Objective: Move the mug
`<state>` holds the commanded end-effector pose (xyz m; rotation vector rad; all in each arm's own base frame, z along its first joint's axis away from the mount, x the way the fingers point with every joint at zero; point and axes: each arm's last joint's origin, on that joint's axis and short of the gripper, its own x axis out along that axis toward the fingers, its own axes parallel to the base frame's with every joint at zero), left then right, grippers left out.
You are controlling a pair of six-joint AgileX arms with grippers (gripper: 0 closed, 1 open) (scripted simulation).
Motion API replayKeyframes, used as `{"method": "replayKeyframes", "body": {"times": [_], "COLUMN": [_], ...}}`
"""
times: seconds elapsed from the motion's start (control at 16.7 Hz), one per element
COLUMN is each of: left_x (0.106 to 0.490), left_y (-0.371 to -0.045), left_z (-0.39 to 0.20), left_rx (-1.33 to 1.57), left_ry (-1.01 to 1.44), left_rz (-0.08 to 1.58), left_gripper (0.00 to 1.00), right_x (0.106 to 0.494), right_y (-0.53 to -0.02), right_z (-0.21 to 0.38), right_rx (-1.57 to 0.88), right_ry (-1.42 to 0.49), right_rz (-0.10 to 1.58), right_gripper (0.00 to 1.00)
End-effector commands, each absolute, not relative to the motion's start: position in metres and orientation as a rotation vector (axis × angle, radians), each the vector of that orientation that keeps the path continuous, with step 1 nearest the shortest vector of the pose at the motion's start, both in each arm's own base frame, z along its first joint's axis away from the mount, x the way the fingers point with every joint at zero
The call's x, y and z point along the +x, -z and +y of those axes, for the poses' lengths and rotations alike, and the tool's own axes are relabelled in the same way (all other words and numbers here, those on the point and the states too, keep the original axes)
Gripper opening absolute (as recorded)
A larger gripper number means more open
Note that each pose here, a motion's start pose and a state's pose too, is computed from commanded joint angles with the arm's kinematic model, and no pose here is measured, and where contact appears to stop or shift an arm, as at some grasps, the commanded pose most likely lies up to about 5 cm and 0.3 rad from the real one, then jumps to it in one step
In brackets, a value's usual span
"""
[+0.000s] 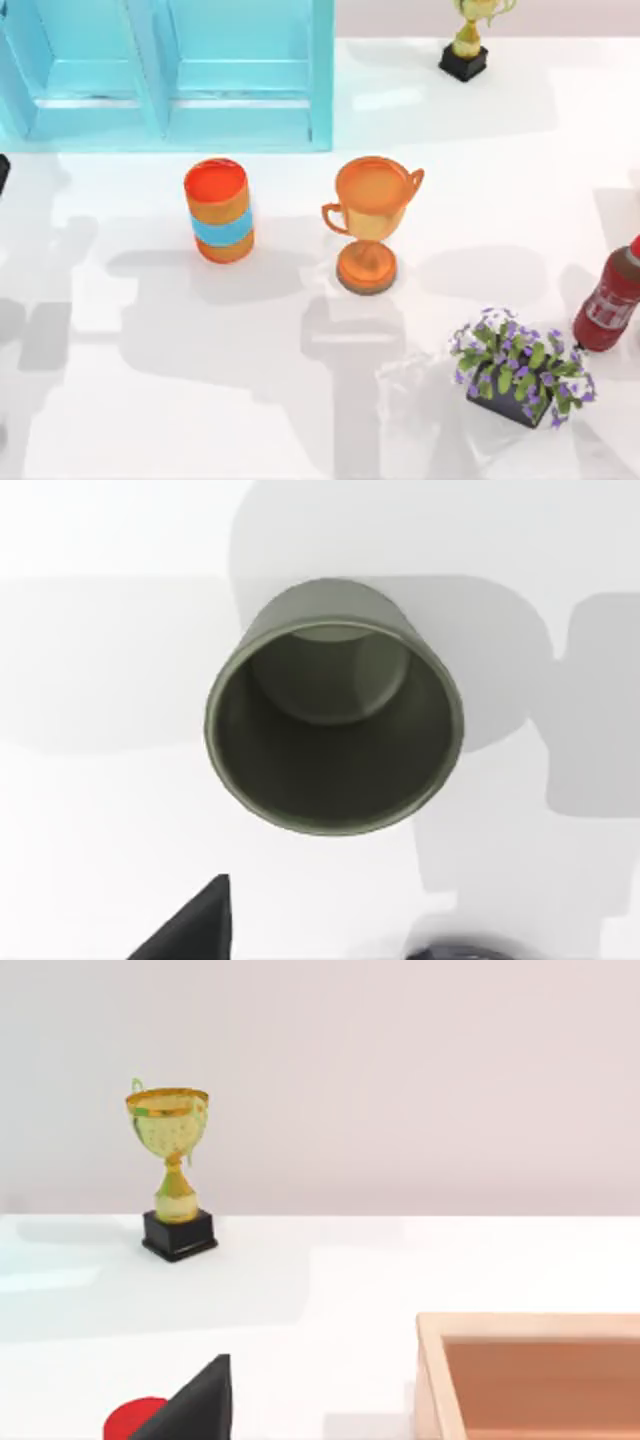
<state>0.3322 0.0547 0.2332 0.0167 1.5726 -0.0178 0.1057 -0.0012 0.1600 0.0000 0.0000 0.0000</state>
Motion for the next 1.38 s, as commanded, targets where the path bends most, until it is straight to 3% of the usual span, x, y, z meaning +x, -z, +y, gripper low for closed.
{"method": "replayKeyframes", "body": {"times": [0.48,0.84,1.38], "left_x": [0.334,0.332,0.332], "left_y": [-0.148,-0.138,-0.138], "left_z": [0.056,0.056,0.056], "left_rx": [0.016,0.015,0.015], "left_ry": [0.015,0.016,0.016], "left_rz": [1.564,1.571,1.571], "left_gripper": [1.0,1.0,0.32], "right_x": [0.106,0.106,0.106], "right_y": [-0.16,-0.16,-0.16], "right_z": [-0.001,-0.001,-0.001], "right_rx": [0.0,0.0,0.0], "right_ry": [0.0,0.0,0.0], "right_rz": [0.0,0.0,0.0], "right_gripper": [1.0,1.0,1.0]}}
